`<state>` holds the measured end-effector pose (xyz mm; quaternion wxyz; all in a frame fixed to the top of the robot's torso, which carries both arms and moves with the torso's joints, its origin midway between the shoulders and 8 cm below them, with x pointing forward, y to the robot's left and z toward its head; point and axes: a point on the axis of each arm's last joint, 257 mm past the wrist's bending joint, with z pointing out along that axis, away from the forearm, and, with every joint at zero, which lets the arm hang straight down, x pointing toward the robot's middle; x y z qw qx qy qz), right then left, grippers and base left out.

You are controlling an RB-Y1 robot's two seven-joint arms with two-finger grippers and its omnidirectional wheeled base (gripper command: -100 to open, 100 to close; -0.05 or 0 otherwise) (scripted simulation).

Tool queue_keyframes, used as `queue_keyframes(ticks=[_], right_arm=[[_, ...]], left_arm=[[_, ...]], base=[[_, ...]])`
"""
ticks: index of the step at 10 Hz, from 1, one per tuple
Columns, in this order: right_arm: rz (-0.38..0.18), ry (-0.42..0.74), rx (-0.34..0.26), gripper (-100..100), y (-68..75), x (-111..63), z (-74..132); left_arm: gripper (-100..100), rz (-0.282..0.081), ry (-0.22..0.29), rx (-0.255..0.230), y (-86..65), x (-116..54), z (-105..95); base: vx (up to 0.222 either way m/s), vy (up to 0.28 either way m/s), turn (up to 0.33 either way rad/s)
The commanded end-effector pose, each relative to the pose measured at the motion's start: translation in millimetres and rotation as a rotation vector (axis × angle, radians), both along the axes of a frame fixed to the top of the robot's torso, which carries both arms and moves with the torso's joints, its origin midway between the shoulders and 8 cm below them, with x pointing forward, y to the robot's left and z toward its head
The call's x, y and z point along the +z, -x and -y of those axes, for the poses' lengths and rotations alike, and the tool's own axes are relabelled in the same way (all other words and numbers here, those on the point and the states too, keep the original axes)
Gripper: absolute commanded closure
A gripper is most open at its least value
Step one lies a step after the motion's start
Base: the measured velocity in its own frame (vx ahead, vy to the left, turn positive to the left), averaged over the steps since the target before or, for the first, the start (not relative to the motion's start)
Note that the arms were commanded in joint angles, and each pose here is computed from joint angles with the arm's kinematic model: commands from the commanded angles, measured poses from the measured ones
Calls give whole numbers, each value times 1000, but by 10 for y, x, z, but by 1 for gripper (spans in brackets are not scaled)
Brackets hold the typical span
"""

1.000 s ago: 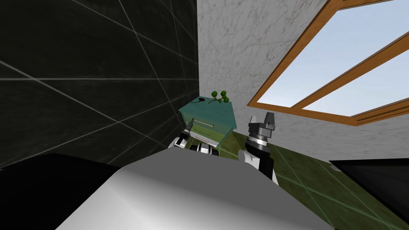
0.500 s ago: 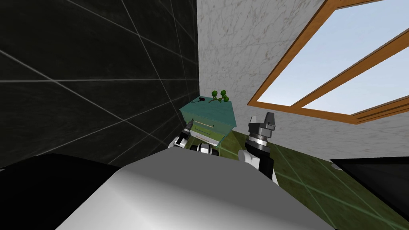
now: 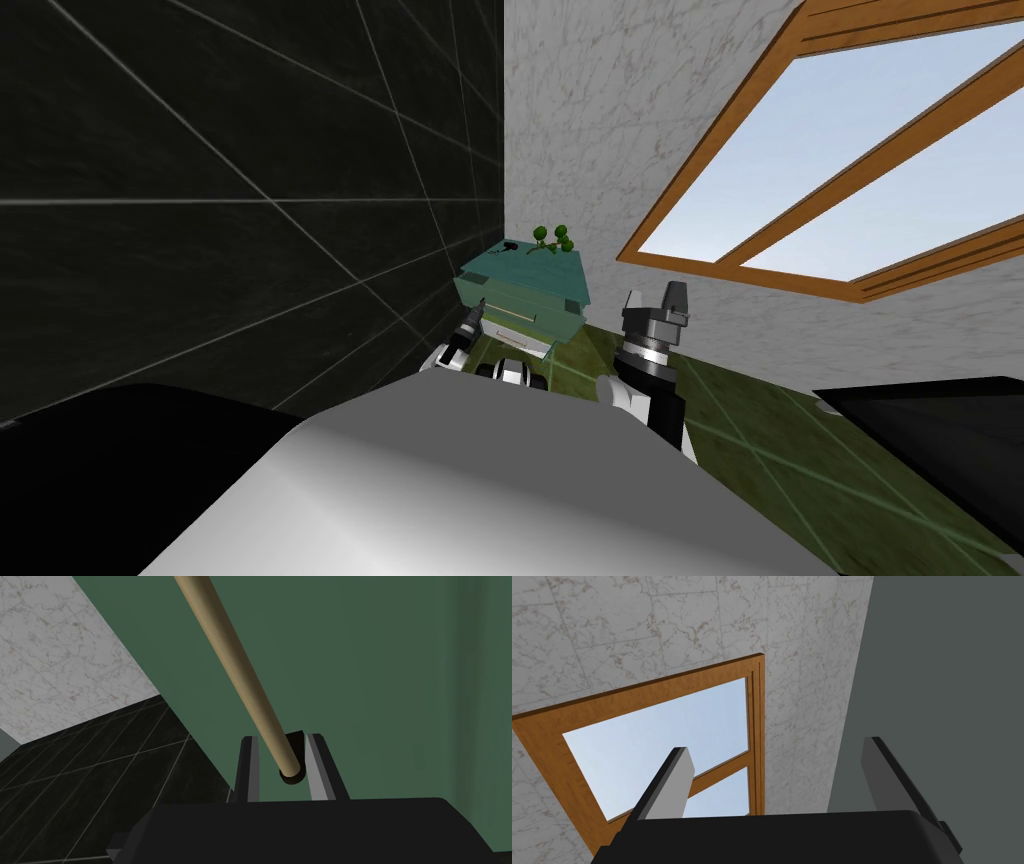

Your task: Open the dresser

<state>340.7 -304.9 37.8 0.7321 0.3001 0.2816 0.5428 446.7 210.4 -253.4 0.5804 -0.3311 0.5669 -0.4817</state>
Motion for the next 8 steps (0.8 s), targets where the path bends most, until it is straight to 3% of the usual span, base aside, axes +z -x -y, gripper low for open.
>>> queue_keyframes(ticks=[1,2,3,7,8], right_arm=[[0,0,0,0,0,0,0],[0,0,0,0,0,0,0],[0,0,0,0,0,-1,0],[0,0,0,0,0,0,1],[0,0,0,0,0,0,0]], left_arm=[[100,-19,-7,1,63,-70,-33],[100,-3,-2,-2,28,-8,-8],[100,-12,-5,-32,175,-48,150],[100,-18,-8,-78,411,-68,404],[-100,-5,-3,-75,368,44,393]], base=[[-193,47,24],[-95,24,-6],[-78,47,214],[-65,62,138],[-34,14,-3]])
